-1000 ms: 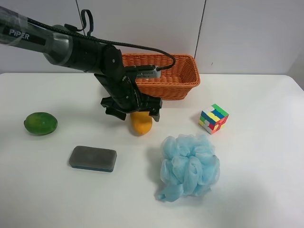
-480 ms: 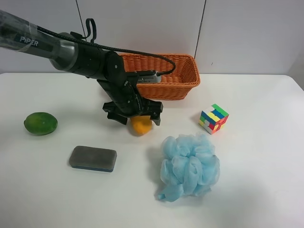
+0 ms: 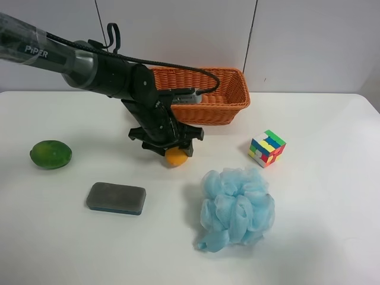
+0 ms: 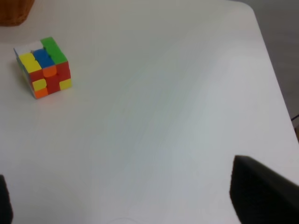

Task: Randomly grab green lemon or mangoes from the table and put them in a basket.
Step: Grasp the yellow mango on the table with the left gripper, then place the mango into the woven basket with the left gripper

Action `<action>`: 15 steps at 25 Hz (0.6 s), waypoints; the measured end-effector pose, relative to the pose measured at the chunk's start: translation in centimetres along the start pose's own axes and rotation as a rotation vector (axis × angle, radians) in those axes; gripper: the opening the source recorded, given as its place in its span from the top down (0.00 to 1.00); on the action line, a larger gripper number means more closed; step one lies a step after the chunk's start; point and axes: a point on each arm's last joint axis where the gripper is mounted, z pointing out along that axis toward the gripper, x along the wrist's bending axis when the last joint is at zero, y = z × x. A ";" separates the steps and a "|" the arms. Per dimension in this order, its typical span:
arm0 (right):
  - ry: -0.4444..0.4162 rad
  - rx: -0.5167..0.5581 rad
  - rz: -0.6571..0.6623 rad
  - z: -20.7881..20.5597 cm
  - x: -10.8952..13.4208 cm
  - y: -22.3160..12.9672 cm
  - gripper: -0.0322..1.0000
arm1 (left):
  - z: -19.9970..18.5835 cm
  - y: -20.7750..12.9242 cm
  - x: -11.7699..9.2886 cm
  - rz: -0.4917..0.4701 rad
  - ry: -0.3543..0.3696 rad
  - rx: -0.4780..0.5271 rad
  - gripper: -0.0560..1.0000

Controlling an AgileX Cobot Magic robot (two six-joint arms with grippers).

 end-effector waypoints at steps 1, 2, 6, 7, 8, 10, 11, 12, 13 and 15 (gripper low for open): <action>0.000 0.000 0.000 0.0 0.0 0.0 0.08 | 0.0 0.0 0.0 0.000 0.000 0.000 0.36; 0.000 0.000 0.000 0.0 0.0 0.0 0.08 | 0.0 0.0 0.0 0.000 0.000 0.000 0.36; 0.000 0.000 0.000 0.0 0.0 0.0 0.08 | 0.0 0.0 0.0 0.000 0.000 0.000 0.36; 0.000 0.000 0.000 0.0 0.0 0.0 0.08 | 0.0 0.0 0.0 0.000 0.000 0.000 0.36; 0.000 0.000 0.000 0.0 0.0 0.0 0.08 | 0.0 0.0 0.0 0.000 0.000 0.000 0.36; 0.000 0.000 0.000 0.0 0.0 0.0 0.08 | 0.0 0.0 0.0 0.000 0.000 0.000 0.36; 0.000 0.000 0.000 0.0 0.0 0.0 0.08 | 0.0 0.0 0.0 0.000 0.000 0.000 0.36; 0.000 0.000 0.000 0.0 0.0 0.0 0.08 | 0.0 0.0 0.0 0.000 0.000 0.002 0.36; 0.000 0.000 0.000 0.0 0.0 0.0 0.08 | -0.1 0.0 0.0 0.000 0.001 0.005 0.36; 0.000 0.000 0.000 0.0 0.0 0.0 0.08 | -0.6 -0.1 -0.1 0.001 0.002 0.022 0.36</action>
